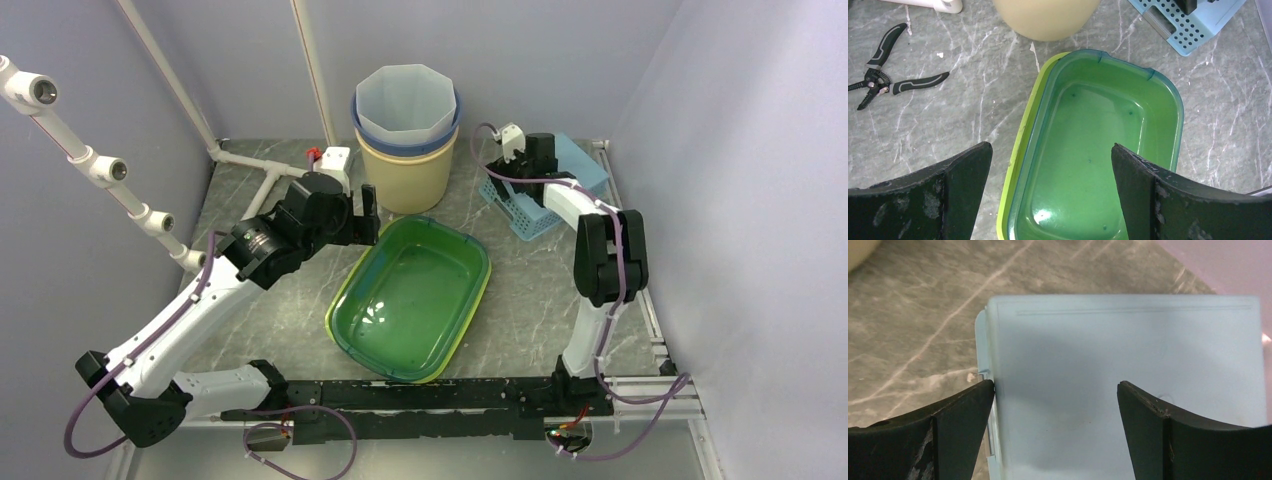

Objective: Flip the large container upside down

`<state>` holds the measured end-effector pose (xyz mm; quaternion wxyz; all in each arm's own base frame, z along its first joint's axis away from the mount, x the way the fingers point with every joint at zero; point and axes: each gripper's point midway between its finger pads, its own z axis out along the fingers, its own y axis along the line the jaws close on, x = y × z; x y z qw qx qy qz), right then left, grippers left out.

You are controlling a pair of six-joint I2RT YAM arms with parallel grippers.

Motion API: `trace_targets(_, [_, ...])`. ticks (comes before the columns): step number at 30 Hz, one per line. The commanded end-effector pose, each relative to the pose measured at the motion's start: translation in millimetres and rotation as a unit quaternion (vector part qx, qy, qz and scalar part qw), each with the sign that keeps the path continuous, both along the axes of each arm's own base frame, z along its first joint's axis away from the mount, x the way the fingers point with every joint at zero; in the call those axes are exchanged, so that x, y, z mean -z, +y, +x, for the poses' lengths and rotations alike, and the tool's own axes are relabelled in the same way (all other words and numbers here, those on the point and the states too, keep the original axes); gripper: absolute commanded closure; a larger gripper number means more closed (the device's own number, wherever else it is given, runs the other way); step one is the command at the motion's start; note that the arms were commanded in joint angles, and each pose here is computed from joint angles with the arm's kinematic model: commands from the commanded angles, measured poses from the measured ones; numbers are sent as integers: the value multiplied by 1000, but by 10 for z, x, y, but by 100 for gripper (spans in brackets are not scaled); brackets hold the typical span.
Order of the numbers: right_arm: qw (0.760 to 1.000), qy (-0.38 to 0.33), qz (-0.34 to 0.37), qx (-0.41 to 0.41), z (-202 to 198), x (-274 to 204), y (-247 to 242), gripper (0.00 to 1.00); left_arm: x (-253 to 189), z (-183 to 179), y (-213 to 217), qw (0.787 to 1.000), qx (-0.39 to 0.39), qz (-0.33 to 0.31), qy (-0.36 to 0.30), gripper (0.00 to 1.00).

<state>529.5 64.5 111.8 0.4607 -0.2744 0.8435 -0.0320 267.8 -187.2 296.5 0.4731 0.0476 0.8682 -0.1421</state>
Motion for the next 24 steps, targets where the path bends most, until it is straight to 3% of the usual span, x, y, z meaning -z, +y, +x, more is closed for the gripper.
trace_targets(1, [997,-41,-23,64,265,-89,-223,4,-155,21,-12,1000,0,-16,-16,5])
trace_targets(4, [990,-41,4,134,459,-97,-304,8,-156,46,-33,1000,2,-13,-16,5])
trace_targets(9, [970,-43,-9,237,599,13,-476,12,-144,66,-75,1000,6,-11,-10,5])
trace_targets(16, [942,-72,23,326,786,-154,-633,17,-162,90,-118,1000,10,-14,-8,5])
trace_targets(24, [921,-47,54,384,920,-52,-670,19,-169,54,-133,1000,14,-26,-7,5])
